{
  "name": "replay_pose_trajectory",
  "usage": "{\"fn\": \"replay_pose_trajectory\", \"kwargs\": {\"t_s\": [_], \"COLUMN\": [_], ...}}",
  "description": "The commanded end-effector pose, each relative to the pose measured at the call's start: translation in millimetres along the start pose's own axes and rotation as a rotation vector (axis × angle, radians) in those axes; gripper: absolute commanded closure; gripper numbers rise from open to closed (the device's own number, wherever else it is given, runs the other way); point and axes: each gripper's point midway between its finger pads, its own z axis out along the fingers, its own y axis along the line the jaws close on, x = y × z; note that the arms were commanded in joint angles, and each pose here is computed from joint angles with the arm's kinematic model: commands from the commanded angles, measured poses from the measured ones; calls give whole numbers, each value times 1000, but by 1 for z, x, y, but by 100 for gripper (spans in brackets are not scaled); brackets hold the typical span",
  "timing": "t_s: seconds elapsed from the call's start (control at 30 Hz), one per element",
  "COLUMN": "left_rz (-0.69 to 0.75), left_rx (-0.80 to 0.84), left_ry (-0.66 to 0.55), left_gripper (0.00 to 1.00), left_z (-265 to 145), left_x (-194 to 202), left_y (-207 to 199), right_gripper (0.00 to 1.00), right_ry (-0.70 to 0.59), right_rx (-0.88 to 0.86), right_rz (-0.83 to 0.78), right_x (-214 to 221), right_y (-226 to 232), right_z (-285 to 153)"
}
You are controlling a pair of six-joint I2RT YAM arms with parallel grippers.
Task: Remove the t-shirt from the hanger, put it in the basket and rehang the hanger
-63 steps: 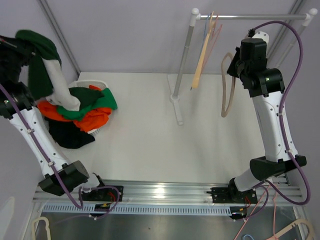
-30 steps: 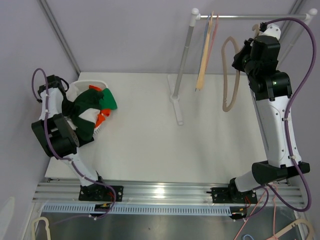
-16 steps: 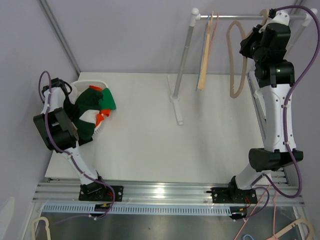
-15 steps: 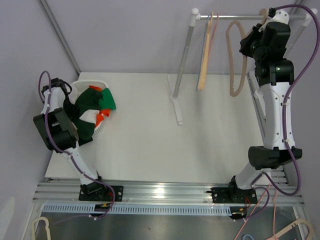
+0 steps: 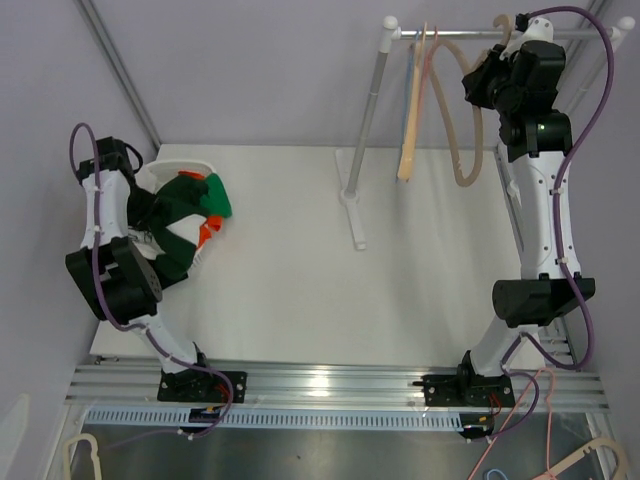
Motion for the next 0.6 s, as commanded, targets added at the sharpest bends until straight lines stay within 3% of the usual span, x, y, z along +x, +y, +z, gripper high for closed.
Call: {"fn": "replay_pose_trajectory", "kwargs": {"t_s": [0.0,0.07,0.37,0.4,0.57], "left_rz": [-2,21,62,66,76], "left_rx": [157,169,150,153,236], "left_ry": [-129,-170,-116,-120,-89], "left_gripper": [45,23,22,1,1], "left_z": [-70,-75,-60,-61,-75], "left_x": [-13,-18,-15,-15,-10], "left_y": [-18,-22,-29,-30,-41], "right_gripper": [100,100,100,100,100], "right_ry": [-102,-87,-82,-74,-64], "right_rx": [-66,-65,-114,-110,-136], "right_rz": [-24,-22,-14,-13,-2], "right_x": [-31,-27,-25,-21,-17], "right_y": [13,12,19,18,22], "right_z": [-2,2,20,26,40]}}
